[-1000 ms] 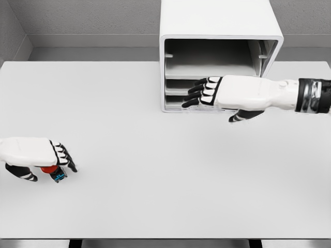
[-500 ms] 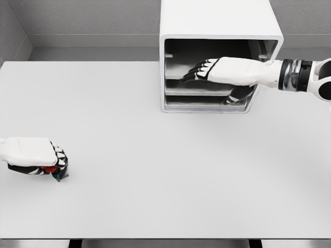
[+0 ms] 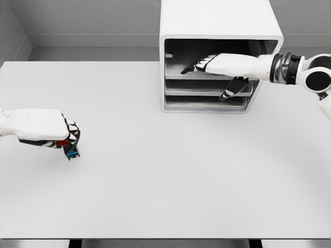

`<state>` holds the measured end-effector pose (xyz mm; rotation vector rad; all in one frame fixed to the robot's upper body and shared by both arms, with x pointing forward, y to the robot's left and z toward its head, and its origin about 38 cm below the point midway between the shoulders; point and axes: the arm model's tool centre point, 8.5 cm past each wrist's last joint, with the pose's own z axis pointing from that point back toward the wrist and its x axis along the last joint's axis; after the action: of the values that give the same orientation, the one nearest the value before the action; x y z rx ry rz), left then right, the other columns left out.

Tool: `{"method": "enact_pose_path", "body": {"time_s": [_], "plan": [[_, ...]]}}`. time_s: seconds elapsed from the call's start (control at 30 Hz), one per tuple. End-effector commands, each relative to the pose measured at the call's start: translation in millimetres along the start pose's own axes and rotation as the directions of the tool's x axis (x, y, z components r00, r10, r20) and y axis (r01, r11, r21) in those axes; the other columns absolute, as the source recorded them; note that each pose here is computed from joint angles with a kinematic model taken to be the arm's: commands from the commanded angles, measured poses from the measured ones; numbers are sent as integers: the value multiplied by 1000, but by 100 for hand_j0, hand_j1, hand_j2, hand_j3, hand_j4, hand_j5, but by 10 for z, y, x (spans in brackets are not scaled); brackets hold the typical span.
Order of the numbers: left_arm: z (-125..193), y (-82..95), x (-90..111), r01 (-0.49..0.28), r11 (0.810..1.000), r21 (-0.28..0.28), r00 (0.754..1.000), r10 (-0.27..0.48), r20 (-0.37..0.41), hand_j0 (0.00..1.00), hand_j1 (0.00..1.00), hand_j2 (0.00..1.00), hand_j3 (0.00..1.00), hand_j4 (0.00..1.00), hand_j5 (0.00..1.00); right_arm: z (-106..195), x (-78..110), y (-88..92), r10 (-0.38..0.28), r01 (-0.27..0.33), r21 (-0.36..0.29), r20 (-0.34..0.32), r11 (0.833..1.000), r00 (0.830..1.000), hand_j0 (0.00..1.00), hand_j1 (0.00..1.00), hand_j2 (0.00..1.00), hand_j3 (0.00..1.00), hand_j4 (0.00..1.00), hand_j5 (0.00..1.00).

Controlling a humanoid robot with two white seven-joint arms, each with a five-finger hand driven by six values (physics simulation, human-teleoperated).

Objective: Slide open multi-storey tabletop storage cabinets and put open load switch and slide close multi-storey tabletop storage cabinets

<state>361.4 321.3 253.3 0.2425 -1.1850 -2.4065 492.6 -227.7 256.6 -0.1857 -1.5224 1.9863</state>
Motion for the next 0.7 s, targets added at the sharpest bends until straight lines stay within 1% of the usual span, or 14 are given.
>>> {"method": "enact_pose_path", "body": {"time_s": [0.0,0.07,0.1,0.13,0.17,0.23,0.3,0.33,0.43,0.5,0.6,0.67], "plan": [[-25,54,8,-3,1000,22,1000,3,10,33,33,33,33,33,33,-14,-67,35,-25,25,0,-13,1000,1000,100,100,100,100,100,100],[-13,158,7,10,999,46,1000,-11,12,33,33,33,33,33,33,16,-155,25,-37,37,-2,-36,999,999,100,100,100,100,100,100],[-16,164,7,12,999,46,1000,-13,13,33,33,33,33,33,33,32,-177,1,-37,37,-6,-42,999,998,100,100,100,100,100,100],[-20,218,1,21,998,58,1000,-22,13,33,33,33,33,33,33,20,-197,7,-45,45,-7,-47,999,998,100,100,100,100,100,100],[-23,232,9,18,998,64,1000,-19,18,33,33,33,33,33,33,13,-217,22,-50,50,-6,-50,999,997,100,100,100,100,100,100],[22,321,3,12,996,90,1000,-14,23,33,33,33,33,33,33,9,-215,36,-47,47,-2,-49,999,998,100,100,100,100,100,100],[40,377,3,16,994,104,1000,-19,24,33,33,33,33,33,33,26,-180,72,-17,18,6,-10,1000,1000,100,100,100,100,100,100],[76,422,-4,15,993,121,1000,-18,21,33,33,33,33,33,33,35,-157,87,0,0,9,14,1000,1000,100,100,100,100,100,100],[120,514,-8,16,989,149,1000,-20,22,33,33,33,33,33,33,18,-131,111,3,-3,14,21,1000,1000,100,100,100,100,100,100],[121,578,-5,23,986,167,999,-28,25,33,33,33,33,33,33,6,-97,96,11,-11,13,31,1000,999,100,100,100,100,100,100],[39,695,27,42,980,192,998,-52,47,33,33,33,33,33,33,11,-39,64,28,-29,11,45,1000,999,100,100,100,100,100,100],[50,782,30,60,977,206,996,-71,45,34,34,34,34,34,34,13,-7,72,34,-35,11,53,999,998,100,100,100,100,100,100]]}}
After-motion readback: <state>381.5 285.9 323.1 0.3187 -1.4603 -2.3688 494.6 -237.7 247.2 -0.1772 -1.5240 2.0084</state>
